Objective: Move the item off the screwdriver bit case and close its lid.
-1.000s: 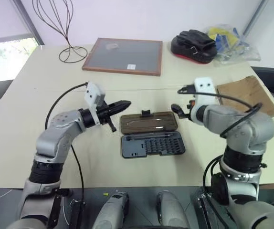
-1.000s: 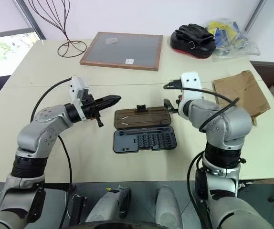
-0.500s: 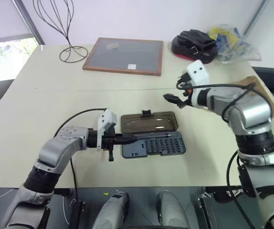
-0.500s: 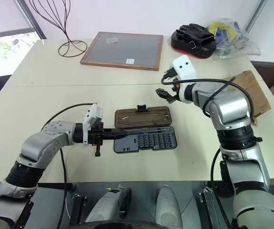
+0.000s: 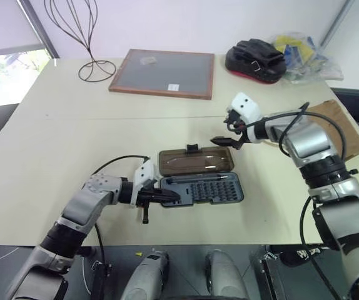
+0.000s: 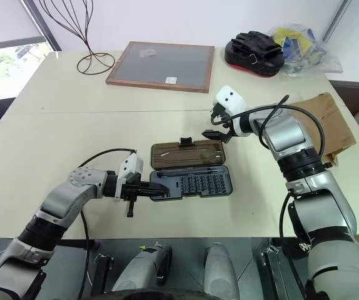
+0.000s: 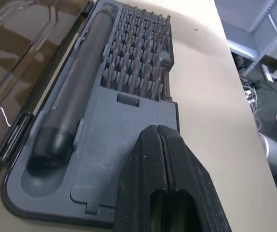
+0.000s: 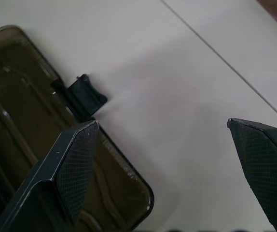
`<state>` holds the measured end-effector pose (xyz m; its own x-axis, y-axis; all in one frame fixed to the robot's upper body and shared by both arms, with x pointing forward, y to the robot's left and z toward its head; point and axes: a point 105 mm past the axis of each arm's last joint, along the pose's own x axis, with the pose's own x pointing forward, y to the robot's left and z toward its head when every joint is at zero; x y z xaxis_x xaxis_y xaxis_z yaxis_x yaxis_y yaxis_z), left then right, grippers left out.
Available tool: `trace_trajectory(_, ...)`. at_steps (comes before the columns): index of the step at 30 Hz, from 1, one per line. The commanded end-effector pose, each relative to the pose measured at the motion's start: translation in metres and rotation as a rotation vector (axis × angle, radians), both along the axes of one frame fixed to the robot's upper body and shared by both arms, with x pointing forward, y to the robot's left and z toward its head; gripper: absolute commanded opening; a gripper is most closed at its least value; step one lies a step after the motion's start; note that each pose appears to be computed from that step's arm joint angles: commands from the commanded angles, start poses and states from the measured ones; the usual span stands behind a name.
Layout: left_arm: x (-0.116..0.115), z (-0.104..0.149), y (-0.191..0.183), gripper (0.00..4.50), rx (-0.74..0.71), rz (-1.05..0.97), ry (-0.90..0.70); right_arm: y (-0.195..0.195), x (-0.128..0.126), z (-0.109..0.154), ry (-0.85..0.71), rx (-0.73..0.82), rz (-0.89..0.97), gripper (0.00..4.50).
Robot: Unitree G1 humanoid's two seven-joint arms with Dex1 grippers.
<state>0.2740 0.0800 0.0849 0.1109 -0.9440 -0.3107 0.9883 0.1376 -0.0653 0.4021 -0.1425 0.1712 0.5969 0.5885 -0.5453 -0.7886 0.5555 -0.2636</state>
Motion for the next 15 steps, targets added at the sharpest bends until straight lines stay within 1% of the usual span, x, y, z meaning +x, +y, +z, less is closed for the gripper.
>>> trace_trajectory(1, 0.000, -0.008, 0.003, 0.00, 0.032, 0.016, 0.009, 0.000, 0.005, 0.013, -0.002, -0.015, 0.056, 4.46)
trace_trajectory(7, -0.001, -0.009, 0.005, 0.00, 0.032, 0.028, 0.005, 0.004, 0.008, -0.001, 0.069, -0.019, 0.098, 4.46)
trace_trajectory(15, -0.002, -0.017, 0.013, 0.00, 0.041, 0.058, 0.007, 0.017, 0.012, -0.023, 0.109, -0.020, 0.130, 4.46)
